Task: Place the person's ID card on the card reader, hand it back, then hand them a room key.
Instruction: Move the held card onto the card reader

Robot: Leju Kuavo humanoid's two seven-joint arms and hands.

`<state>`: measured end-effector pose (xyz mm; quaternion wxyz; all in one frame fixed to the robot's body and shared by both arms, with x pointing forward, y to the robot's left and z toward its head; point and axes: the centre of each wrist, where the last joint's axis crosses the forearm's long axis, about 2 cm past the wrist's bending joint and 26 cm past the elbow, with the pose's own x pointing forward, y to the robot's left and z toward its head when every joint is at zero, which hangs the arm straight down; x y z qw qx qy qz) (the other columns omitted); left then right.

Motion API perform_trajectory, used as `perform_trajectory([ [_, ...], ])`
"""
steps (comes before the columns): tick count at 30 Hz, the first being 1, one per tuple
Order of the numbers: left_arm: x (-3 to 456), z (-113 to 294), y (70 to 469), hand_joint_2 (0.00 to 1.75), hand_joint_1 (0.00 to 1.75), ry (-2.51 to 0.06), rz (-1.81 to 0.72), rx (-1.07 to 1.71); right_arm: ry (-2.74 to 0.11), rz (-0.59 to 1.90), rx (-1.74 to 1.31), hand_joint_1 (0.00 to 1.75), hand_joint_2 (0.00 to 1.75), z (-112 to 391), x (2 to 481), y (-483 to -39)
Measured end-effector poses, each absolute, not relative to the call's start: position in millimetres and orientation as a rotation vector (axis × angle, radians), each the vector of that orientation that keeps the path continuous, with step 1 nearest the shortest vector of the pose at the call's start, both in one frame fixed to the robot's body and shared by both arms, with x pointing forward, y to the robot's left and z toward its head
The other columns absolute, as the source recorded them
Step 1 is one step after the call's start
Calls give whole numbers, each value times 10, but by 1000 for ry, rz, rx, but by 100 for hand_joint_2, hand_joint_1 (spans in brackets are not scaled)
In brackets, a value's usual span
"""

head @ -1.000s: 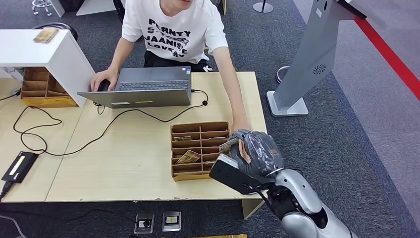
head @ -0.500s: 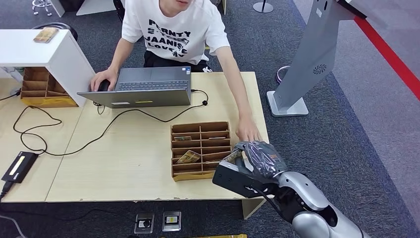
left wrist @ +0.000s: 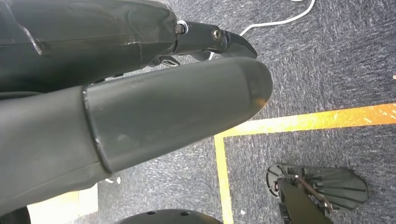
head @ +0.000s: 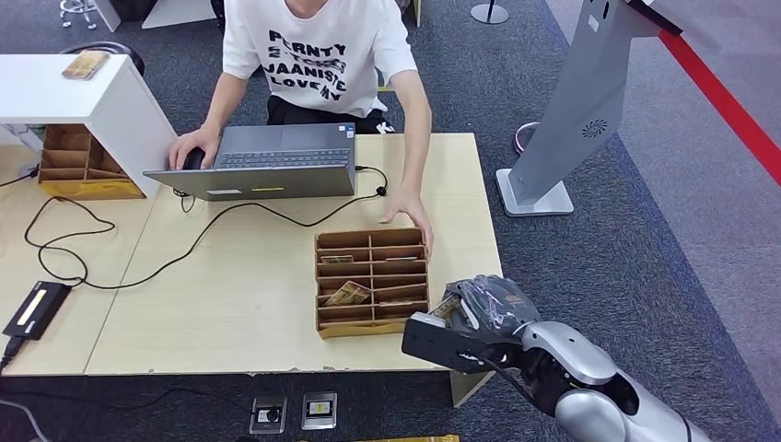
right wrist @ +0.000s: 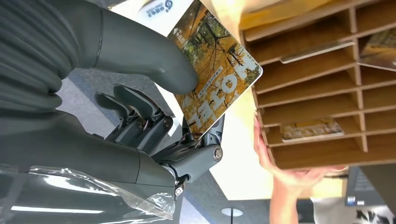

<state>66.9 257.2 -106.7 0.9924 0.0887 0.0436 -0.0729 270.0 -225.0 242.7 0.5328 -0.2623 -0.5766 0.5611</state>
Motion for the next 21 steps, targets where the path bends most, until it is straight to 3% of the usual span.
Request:
perform_trajectory([
  [21,669,-1070,2617,0,0,93,-131,181,-1201,1387,-546,175,175,2105,2774,-2332],
])
